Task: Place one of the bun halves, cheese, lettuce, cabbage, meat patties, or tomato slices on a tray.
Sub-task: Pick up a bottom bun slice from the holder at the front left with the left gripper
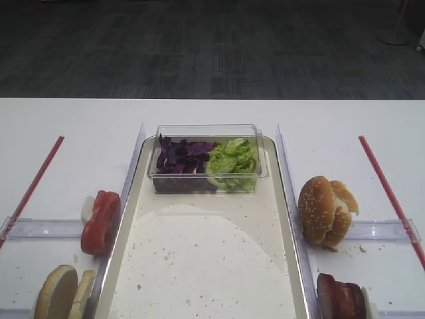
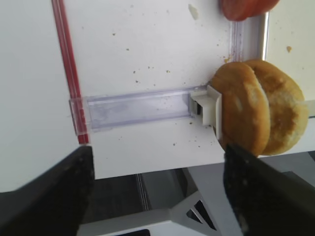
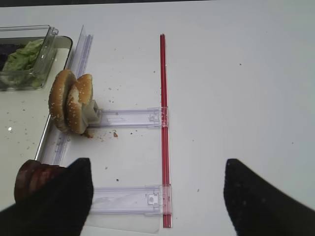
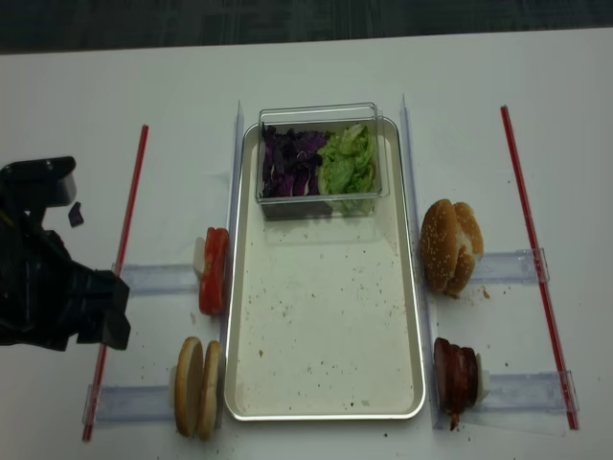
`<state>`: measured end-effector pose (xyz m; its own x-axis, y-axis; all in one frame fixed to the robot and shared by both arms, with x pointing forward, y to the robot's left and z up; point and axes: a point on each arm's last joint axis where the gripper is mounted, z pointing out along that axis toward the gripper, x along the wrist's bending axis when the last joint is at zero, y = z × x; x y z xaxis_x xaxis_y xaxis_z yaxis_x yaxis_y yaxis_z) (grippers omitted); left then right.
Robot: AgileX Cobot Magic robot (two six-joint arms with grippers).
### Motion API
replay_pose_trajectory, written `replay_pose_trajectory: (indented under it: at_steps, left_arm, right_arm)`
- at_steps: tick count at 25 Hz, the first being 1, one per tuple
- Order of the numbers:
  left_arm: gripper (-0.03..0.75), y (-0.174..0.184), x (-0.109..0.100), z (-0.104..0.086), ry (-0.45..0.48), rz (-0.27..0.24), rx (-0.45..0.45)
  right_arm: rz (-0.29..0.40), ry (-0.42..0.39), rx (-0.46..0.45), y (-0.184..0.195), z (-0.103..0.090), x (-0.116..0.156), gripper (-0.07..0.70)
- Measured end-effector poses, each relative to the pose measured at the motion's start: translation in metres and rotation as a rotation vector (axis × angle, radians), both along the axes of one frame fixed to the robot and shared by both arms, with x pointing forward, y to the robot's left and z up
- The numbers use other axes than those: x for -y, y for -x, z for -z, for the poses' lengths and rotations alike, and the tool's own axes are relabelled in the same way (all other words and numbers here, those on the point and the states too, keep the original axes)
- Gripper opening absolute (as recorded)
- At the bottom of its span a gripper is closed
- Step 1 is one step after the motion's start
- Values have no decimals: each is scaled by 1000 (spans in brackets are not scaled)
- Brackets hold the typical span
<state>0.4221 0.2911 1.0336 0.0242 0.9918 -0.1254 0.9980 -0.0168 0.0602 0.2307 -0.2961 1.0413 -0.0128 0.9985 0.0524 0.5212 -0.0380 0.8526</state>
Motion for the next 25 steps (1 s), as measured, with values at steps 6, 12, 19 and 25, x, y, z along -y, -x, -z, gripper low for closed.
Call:
replay_pose_trajectory:
  at_steps: [6,12,19,25]
  left_arm:
    - [502,2,20,0,3,54,-5]
    - [495,11,55,0,8,105,-26]
    - [493,29,91,0,9,112,-54]
    - [493,46,113,0,7,126,-72]
  right_arm:
    - [0,0,0,0,0,0,571]
    - [0,0,0,0,0,0,571]
    - [0,0,0,0,0,0,571]
    - [0,0,0,0,0,0,571]
